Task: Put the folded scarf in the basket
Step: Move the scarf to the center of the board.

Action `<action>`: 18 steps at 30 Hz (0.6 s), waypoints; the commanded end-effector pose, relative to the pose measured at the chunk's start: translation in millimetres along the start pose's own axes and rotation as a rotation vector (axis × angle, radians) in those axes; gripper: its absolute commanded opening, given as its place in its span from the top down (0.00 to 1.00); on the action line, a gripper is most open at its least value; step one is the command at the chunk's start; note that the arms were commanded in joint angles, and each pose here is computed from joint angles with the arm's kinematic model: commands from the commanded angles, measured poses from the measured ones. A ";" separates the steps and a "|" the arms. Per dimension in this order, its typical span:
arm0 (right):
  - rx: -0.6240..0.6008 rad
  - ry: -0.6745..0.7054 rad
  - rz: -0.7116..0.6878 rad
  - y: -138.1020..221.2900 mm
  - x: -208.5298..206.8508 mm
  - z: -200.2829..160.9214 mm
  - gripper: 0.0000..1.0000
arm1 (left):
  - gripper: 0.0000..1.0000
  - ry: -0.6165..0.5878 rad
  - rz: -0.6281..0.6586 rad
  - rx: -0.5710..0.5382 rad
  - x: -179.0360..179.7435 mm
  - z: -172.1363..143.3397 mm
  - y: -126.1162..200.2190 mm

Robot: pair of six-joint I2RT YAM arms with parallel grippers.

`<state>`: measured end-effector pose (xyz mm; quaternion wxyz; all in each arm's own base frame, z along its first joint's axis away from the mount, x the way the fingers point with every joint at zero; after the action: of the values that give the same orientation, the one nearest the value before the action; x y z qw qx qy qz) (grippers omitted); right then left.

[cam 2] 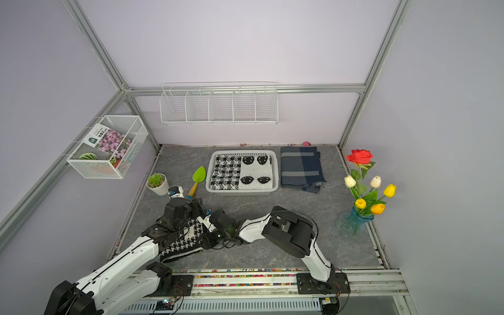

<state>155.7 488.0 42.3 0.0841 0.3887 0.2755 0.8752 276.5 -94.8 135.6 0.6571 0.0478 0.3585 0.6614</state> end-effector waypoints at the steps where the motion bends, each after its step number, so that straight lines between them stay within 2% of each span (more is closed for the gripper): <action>1: 0.015 -0.022 -0.013 -9.6 -9.0 -12.5 0.76 | 0.27 -0.019 -0.012 0.014 -4.5 0.4 0.7; 2: 0.011 -0.021 -0.014 -8.6 -9.4 -12.9 0.84 | 0.27 -0.020 -0.011 0.015 -4.2 0.3 0.8; 3: 0.005 -0.020 -0.021 -6.6 -10.6 -12.7 0.88 | 0.27 -0.021 -0.015 0.017 -4.6 -0.2 1.0; 5: 0.014 -0.018 -0.043 0.6 -14.5 -14.4 0.91 | 0.27 -0.021 -0.020 0.022 -5.5 -0.9 0.8; 9: 0.074 -0.036 -0.096 26.7 -28.1 -24.3 0.89 | 0.27 -0.027 -0.031 0.033 -8.3 -1.3 1.6; 18: 0.253 -0.053 -0.312 126.6 -71.1 -50.3 0.82 | 0.27 -0.050 -0.087 0.076 -18.4 -7.3 -1.0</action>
<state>187.1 380.7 51.3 0.1596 0.3903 0.3572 0.8334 273.4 -105.7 130.1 0.6747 0.0674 0.3721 0.6338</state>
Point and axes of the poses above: each gripper's point midway between its finger pads, its own y axis back along the fingers, its own x axis along the line the jaws close on, z = x × y, the point moved 2 cm from there along y, back along the fingers, and after that the axes turned 3 degrees about y, right-handed, at the moved point
